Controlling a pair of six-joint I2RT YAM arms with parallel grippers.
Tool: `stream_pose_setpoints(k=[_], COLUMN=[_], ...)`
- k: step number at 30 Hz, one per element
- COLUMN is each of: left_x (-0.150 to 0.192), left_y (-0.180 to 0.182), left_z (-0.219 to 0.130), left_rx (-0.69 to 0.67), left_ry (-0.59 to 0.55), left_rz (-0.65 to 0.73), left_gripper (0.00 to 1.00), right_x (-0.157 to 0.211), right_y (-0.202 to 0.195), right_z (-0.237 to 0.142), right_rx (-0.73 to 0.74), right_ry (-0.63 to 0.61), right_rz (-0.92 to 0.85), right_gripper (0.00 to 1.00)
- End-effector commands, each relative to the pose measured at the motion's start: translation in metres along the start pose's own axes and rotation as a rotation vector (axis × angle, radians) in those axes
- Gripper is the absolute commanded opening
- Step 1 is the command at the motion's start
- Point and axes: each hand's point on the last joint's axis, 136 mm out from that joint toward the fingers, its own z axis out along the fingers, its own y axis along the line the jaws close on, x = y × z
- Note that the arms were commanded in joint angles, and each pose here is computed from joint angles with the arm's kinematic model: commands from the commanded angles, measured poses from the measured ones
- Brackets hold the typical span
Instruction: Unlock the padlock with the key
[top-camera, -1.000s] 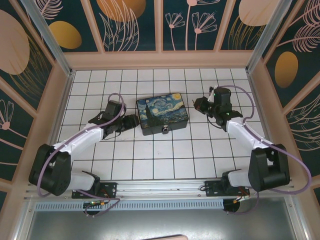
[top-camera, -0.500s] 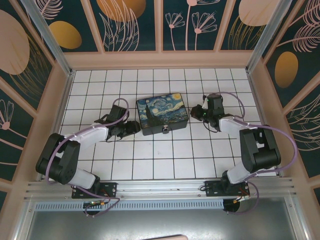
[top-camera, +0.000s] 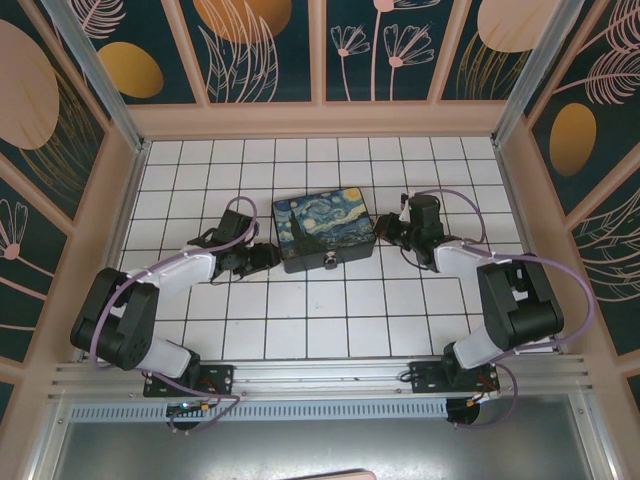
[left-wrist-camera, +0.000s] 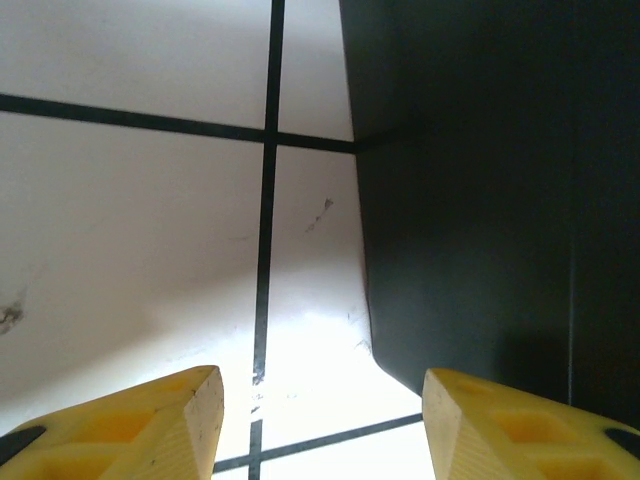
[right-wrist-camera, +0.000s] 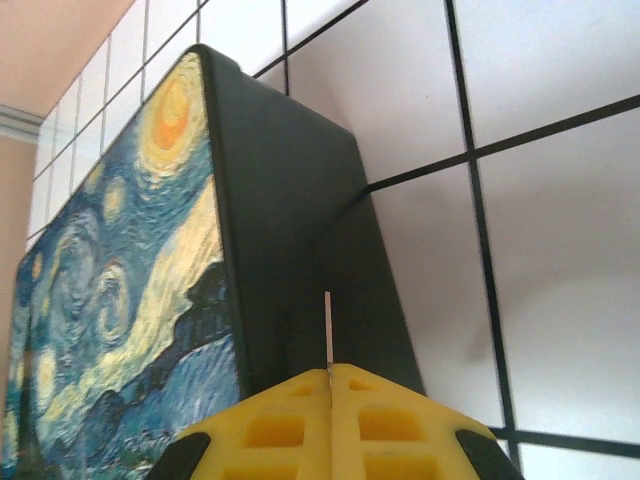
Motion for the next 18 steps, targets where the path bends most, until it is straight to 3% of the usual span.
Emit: stream_pose_setpoints(k=[1,18], left_x=[-0.013,-0.026], left_y=[-0.05,-0.091], left_z=[-0.024,-0.08], left_rx=[0.191,0.308], left_ry=[-0.046,-0.122], left_rz=[0.049,0.074], left_gripper=[0.55,0.55], right_x=[0.021,0.025], right_y=[0.065,0.112], right_z=[-0.015,-0.061], right_rx=[-0.226,-0.336], right_ry=[0.084,0.082], right_rz=[-0.027,-0.002], right_gripper=[0.0,0.0])
